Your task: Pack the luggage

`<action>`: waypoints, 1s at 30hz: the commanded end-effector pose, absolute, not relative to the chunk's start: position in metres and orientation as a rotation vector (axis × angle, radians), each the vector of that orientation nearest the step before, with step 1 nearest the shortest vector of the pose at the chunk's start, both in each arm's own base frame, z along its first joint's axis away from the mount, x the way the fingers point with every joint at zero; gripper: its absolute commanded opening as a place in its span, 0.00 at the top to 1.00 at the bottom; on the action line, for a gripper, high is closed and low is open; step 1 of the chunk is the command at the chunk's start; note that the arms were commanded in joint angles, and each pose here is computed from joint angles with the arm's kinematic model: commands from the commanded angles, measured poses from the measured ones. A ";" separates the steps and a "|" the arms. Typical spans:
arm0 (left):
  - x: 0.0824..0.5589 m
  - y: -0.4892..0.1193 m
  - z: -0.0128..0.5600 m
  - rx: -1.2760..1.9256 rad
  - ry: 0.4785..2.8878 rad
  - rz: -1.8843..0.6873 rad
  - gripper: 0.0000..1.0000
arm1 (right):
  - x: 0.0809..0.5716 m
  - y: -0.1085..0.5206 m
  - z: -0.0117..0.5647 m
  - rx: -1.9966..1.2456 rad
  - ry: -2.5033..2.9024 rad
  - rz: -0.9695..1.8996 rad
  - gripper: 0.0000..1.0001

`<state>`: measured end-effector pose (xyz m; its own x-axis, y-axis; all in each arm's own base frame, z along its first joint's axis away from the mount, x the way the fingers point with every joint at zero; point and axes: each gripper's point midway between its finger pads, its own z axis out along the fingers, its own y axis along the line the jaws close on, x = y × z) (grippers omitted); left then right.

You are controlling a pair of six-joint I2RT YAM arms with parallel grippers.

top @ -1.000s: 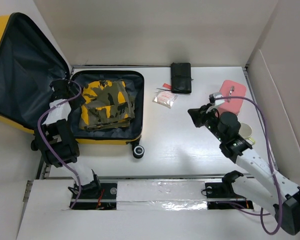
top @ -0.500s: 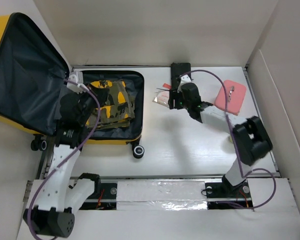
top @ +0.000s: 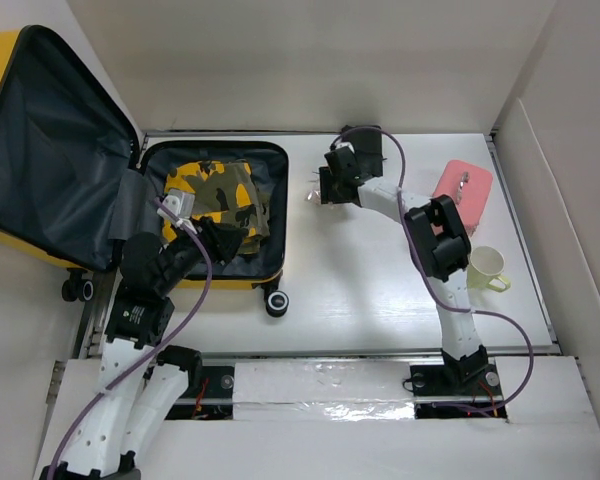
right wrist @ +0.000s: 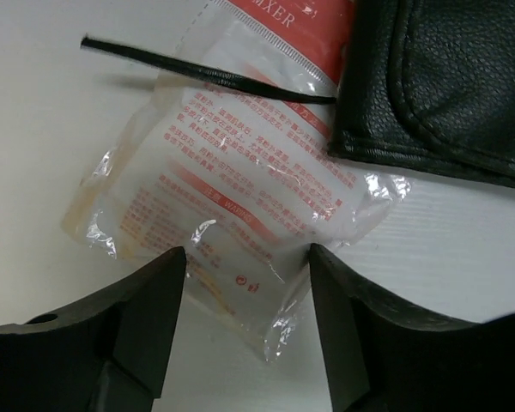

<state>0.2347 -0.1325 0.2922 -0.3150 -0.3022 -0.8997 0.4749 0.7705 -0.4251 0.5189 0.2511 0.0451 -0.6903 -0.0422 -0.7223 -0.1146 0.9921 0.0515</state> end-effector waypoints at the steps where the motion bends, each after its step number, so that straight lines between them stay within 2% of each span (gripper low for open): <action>1: 0.223 -0.139 0.300 0.224 1.688 -0.761 0.56 | 0.515 0.240 0.036 -0.051 2.427 0.051 0.39; 3: 0.216 -0.139 0.306 0.240 1.659 -0.751 0.56 | 0.515 0.237 0.034 -0.022 2.449 0.056 0.47; 4: 0.215 -0.137 0.306 0.226 1.664 -0.734 0.56 | 0.513 0.239 0.036 -0.022 2.446 0.078 0.68; 6: 0.212 -0.132 0.312 0.210 1.643 -0.709 0.56 | 0.495 0.237 0.022 -0.021 2.476 0.074 0.84; 7: 0.212 -0.129 0.312 0.192 1.645 -0.690 0.56 | 0.498 0.242 0.042 -0.013 2.404 0.104 0.96; 8: 0.212 -0.126 0.315 0.181 1.635 -0.680 0.56 | 0.494 0.239 0.045 -0.007 2.389 0.110 1.00; 10: 0.212 -0.123 0.314 0.163 1.640 -0.663 0.56 | 0.477 0.235 0.045 -0.018 2.376 0.109 1.00; 11: 0.213 -0.120 0.315 0.146 1.638 -0.649 0.56 | 0.469 0.246 0.079 -0.041 2.311 0.153 1.00; 13: 0.216 -0.111 0.314 0.091 1.650 -0.611 0.56 | 0.452 0.251 0.097 -0.097 2.274 0.192 1.00; 14: 0.216 -0.107 0.318 0.068 1.642 -0.593 0.56 | 0.442 0.261 0.130 -0.130 2.216 0.249 1.00; 17: 0.216 -0.093 0.321 -0.008 1.629 -0.549 0.56 | 0.420 0.281 0.169 -0.226 2.149 0.348 1.00; 20: 0.215 -0.085 0.325 -0.056 1.606 -0.528 0.56 | 0.398 0.320 0.221 -0.326 2.017 0.463 1.00; 24: 0.210 -0.067 0.334 -0.145 1.554 -0.483 0.57 | 0.374 0.392 0.256 -0.475 1.925 0.645 1.00; 25: 0.210 -0.061 0.335 -0.173 1.540 -0.466 0.57 | 0.366 0.420 0.247 -0.533 1.918 0.700 0.96; 26: 0.207 -0.058 0.338 -0.186 1.522 -0.466 0.58 | 0.357 0.440 0.247 -0.598 1.908 0.781 0.85; 27: 0.206 -0.057 0.338 -0.194 1.516 -0.464 0.58 | 0.362 0.453 0.270 -0.610 1.855 0.822 0.69; 28: 0.206 -0.057 0.339 -0.194 1.508 -0.466 0.58 | 0.357 0.462 0.268 -0.645 1.862 0.840 0.41; 30: 0.206 -0.059 0.336 -0.185 1.516 -0.473 0.58 | 0.373 0.456 0.266 -0.627 1.864 0.814 0.26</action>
<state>0.2084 -0.0648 0.3154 -0.0799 -0.3724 -0.9246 0.1880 0.9053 -0.3808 0.3661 0.4506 0.2603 -0.4133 -0.0584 -0.9087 -0.6754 0.6889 0.2630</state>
